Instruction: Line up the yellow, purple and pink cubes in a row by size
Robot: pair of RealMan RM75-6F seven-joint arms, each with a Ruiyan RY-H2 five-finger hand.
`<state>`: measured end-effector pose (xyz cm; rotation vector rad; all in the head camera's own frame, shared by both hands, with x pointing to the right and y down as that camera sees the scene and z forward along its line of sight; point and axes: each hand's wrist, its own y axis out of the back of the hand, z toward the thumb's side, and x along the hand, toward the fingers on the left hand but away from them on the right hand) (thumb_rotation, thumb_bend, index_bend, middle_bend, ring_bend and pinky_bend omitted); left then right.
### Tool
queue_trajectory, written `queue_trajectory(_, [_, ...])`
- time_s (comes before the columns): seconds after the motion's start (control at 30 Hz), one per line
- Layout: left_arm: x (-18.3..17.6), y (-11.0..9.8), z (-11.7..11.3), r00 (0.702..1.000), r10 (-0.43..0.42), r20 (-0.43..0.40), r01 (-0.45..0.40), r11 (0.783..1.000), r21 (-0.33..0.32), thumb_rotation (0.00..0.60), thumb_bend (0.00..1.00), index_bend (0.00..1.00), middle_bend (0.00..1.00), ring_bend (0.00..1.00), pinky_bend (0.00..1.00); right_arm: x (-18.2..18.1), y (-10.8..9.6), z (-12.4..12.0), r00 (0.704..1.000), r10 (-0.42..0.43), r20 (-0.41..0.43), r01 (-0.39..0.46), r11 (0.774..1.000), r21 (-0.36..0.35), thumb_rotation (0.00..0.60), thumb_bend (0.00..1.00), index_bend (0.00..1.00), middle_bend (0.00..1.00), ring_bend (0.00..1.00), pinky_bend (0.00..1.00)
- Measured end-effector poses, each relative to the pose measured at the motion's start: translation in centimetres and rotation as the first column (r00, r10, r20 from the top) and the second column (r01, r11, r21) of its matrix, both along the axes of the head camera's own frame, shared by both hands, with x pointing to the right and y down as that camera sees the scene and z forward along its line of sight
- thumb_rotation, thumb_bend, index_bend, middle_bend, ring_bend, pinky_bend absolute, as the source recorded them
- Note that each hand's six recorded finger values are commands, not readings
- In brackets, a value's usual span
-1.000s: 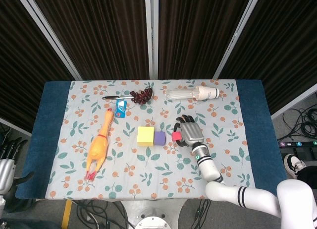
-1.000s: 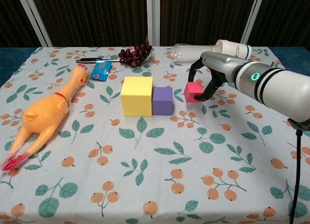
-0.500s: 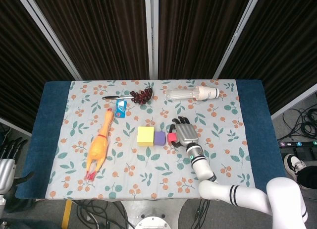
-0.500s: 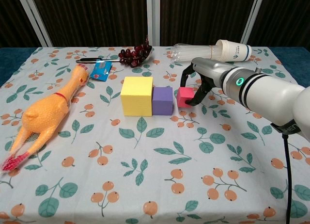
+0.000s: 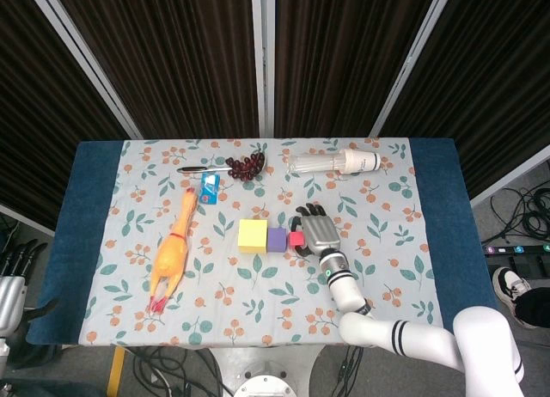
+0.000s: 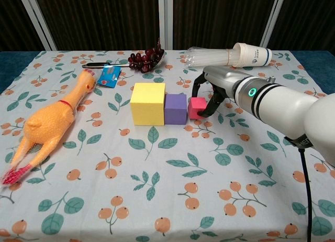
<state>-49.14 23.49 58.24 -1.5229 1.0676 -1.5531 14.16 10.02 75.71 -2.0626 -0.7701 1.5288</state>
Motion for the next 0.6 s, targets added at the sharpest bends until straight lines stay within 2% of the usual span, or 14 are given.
queue_trajectory(0.6, [-0.17, 0.12, 0.15, 1.0, -0.003, -0.003, 0.003, 1.0, -0.002, 0.6, 0.02, 0.16, 0.19, 0.1, 0.12, -0.31, 0.22, 0.48, 1.0, -0.004, -0.01, 0.004, 1.0, -0.003, 0.6, 0.18, 0.37, 0.12, 0.0, 0.0])
